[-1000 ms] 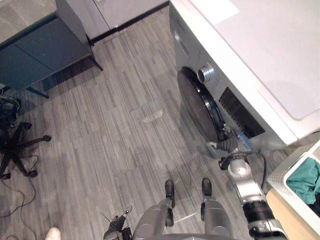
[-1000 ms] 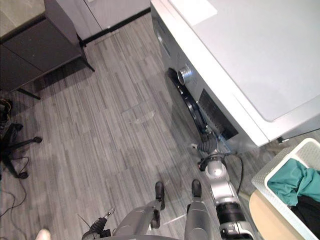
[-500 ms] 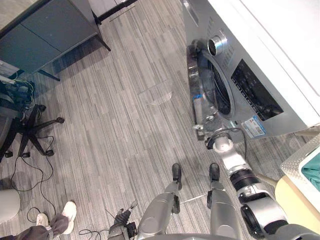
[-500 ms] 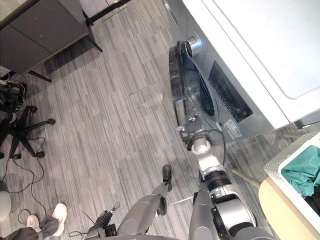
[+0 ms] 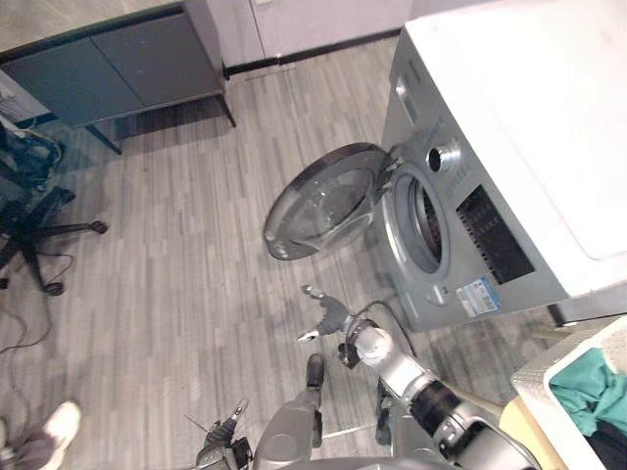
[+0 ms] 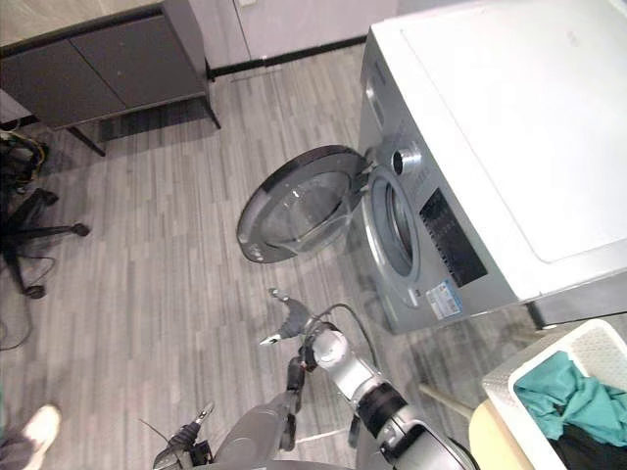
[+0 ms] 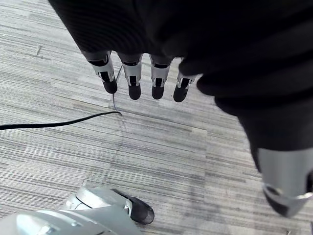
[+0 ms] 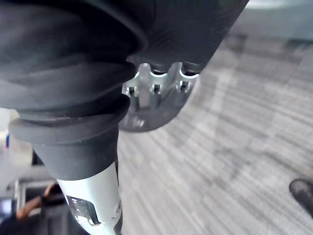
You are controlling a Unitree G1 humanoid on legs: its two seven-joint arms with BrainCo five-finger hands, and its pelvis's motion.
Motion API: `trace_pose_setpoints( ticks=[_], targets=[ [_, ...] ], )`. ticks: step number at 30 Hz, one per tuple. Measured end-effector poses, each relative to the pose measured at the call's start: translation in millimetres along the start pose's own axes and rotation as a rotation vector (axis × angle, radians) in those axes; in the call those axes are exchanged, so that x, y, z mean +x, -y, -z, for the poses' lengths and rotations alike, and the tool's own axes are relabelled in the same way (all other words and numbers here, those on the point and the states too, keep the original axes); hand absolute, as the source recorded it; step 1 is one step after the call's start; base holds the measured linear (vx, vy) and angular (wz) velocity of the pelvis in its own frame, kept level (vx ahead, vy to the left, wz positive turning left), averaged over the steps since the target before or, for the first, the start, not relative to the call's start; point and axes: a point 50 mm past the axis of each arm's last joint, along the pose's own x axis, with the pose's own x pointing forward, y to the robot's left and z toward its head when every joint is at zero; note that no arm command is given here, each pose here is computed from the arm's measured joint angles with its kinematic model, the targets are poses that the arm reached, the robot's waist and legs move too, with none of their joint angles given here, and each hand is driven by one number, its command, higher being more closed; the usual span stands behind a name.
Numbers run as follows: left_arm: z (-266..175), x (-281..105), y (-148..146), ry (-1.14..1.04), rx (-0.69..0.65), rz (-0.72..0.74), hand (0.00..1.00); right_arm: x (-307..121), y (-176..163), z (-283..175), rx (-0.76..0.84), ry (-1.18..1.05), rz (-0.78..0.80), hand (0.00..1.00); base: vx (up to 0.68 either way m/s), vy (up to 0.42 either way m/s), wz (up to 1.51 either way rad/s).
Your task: Pick up the laundry basket with both hands and put the clothes into the washing machine.
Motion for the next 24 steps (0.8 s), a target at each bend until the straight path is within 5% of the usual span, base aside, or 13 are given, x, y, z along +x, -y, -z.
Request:
trace_pose_setpoints(
  ticks=[7,12,18,24],
  targets=[
    [-13.9,1.9,3.4,0.057,0.215,0.016,0.00,-57.2,32.6,72.4,0.059,-0.215,0.176,0.00,-0.02,0.003,-0.45],
    [-67.5,-5.1,49.5,0.243,0.344,0.145,0.00,-112.9,43.3,123.0,0.154,-0.404,0.313,0.00,0.03,-0.025,-0.51],
    [-154.6,-18.3,60.2,0.469,0.303,0.129,0.00,-154.0,46.3,149.7,0.244,-0.518,0.421,0.00,0.04,-0.064,-0.51],
    [-249.8,-60.4,78.4,0.708,0.120,0.142,0.00,-167.8,35.4,134.0,0.373,-0.437,0.487,0.00,0.06,-0.061,-0.29]
  ],
)
